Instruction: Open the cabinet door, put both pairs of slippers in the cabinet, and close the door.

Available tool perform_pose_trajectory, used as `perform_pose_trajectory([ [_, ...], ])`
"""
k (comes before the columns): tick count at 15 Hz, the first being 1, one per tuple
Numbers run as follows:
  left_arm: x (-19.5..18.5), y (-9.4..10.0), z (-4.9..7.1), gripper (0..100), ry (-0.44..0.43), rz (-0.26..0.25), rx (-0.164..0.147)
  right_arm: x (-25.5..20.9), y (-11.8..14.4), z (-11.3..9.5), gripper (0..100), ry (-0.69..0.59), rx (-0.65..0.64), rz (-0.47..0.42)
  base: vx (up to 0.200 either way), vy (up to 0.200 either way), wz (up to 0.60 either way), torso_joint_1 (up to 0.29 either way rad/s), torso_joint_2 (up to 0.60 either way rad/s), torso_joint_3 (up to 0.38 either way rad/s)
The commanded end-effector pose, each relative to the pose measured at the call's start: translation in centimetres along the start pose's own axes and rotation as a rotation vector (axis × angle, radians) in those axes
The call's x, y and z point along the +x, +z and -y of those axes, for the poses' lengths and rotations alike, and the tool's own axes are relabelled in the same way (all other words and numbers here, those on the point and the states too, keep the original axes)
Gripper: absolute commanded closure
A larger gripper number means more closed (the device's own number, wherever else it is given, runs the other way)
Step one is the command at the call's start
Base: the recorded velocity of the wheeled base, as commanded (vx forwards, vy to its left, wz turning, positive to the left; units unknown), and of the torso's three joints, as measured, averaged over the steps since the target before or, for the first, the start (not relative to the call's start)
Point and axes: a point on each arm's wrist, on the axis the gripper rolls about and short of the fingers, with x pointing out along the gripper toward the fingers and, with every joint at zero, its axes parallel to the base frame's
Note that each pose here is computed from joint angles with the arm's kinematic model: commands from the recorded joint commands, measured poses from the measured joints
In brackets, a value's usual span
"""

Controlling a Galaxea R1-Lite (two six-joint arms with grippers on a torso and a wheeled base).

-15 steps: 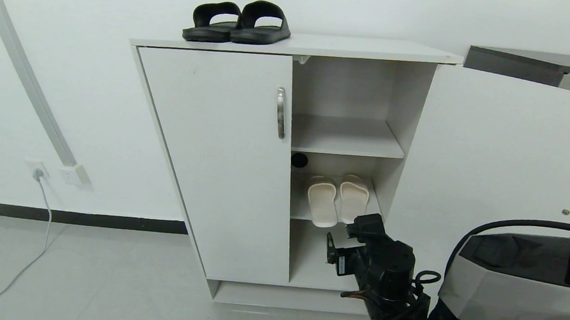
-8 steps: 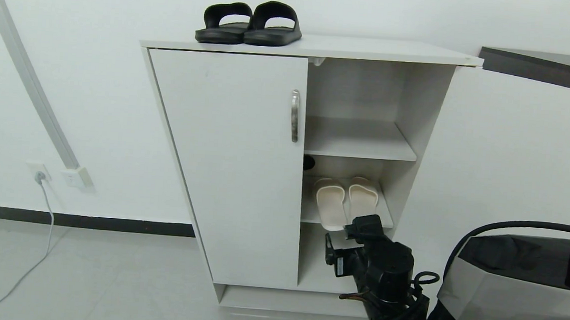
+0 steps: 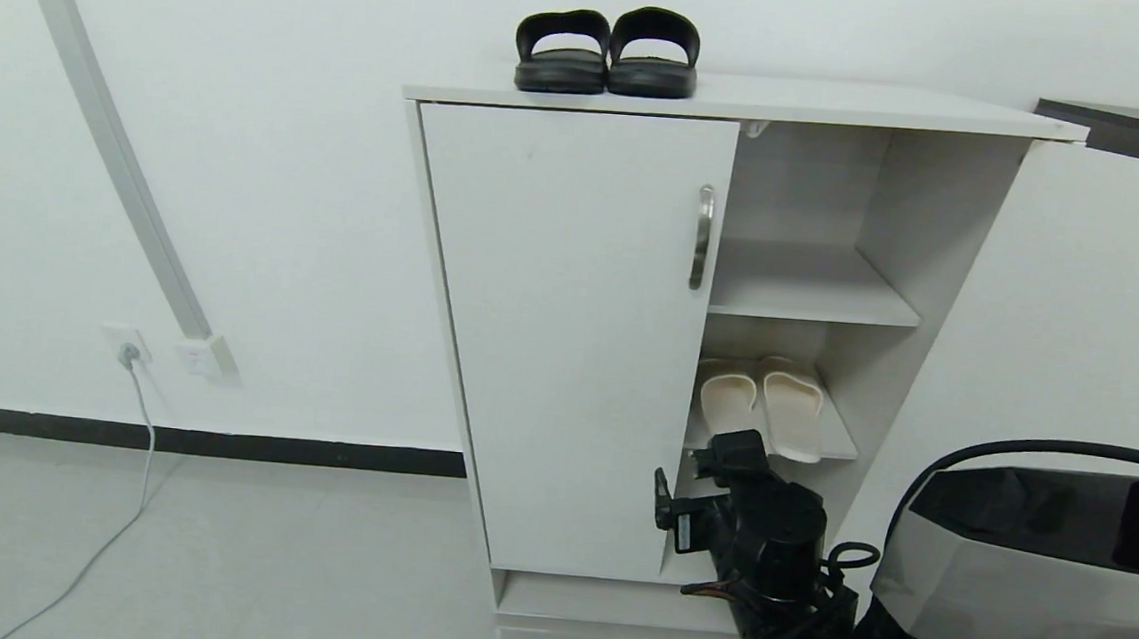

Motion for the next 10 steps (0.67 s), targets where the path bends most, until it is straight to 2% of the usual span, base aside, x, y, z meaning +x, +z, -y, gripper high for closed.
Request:
perform_pose_trajectory([
  [1,0.0,0.04,0.0,100,0.0,0.0,0.0,0.02,-0.08,-0.04,0,0.001,-0.001,-0.001,0.0,0.2,0.0,0.002,0.0,-0.002],
  [4,0.0,-0.01,0.0,100,0.0,0.0,0.0,0.05,-0.03,-0.07,0,0.001,-0.001,0.005,0.0,0.2,0.0,0.002,0.0,0.002],
  [10,0.0,-0.01,0.0,100,0.0,0.0,-0.002,-0.09,0.19,0.04,0,-0.002,-0.03,0.027,0.0,0.0,0.0,0.0,0.0,0.0],
])
